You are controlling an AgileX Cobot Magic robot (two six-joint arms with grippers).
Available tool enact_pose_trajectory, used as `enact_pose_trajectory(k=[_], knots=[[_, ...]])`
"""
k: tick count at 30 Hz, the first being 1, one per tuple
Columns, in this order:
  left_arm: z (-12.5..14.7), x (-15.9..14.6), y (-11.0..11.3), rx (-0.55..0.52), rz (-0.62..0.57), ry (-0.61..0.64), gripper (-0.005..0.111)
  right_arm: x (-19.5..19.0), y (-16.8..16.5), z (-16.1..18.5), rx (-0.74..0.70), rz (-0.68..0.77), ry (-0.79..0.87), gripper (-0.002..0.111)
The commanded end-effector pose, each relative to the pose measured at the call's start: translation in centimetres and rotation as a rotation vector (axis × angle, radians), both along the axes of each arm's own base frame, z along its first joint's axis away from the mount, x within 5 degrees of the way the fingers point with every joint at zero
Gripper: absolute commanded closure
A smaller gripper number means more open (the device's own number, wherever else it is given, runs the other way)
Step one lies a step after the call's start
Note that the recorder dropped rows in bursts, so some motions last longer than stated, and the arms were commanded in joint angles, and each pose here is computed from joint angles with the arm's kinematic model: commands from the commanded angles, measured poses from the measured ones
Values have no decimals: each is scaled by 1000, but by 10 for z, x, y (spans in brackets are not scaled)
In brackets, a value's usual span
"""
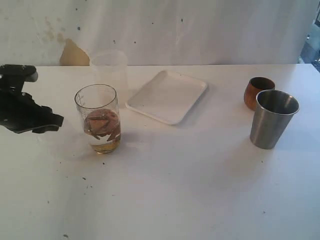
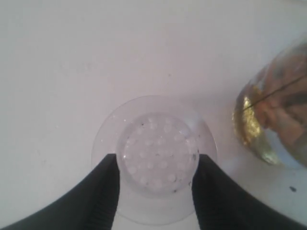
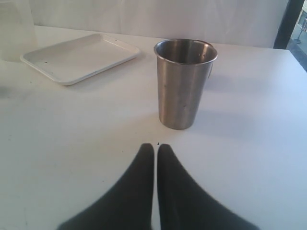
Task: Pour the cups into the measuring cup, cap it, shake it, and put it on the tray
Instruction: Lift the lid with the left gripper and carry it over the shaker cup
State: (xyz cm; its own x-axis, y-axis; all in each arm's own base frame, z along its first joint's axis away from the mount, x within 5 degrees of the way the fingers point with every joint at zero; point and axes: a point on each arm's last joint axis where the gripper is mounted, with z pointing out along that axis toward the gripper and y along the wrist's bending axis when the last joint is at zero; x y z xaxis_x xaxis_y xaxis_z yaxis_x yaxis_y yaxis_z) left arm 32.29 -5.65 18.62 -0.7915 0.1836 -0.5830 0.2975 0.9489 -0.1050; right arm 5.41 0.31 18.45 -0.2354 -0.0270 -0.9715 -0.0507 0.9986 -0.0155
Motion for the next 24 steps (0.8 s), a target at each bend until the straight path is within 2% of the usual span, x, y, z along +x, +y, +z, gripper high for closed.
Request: enact_pose_trajectory(k=[1, 4, 7, 9, 13, 15, 18, 24], knots=[[50, -13, 0, -33, 19, -155, 107, 0, 0, 0, 18, -7, -11, 106], [83, -24, 5, -26, 37, -273, 107, 0, 0, 0, 18, -7, -11, 106], [109, -32, 6, -56, 63, -321, 107, 0, 0, 0, 18, -7, -11, 106], [126, -35, 4, -86, 53, -324, 107, 0, 0, 0, 18, -7, -11, 106], [158, -40, -12, -117, -63, -269, 107, 0, 0, 0, 18, -7, -11, 106], [165, -42, -19, -115, -118, -232, 107, 0, 0, 0, 18, -7, -11, 106], [162, -45, -32, -85, -176, -157, 107, 0, 0, 0, 18, -7, -11, 106], [153, -43, -59, -66, -236, -153, 107, 0, 0, 0, 18, -7, -11, 106]])
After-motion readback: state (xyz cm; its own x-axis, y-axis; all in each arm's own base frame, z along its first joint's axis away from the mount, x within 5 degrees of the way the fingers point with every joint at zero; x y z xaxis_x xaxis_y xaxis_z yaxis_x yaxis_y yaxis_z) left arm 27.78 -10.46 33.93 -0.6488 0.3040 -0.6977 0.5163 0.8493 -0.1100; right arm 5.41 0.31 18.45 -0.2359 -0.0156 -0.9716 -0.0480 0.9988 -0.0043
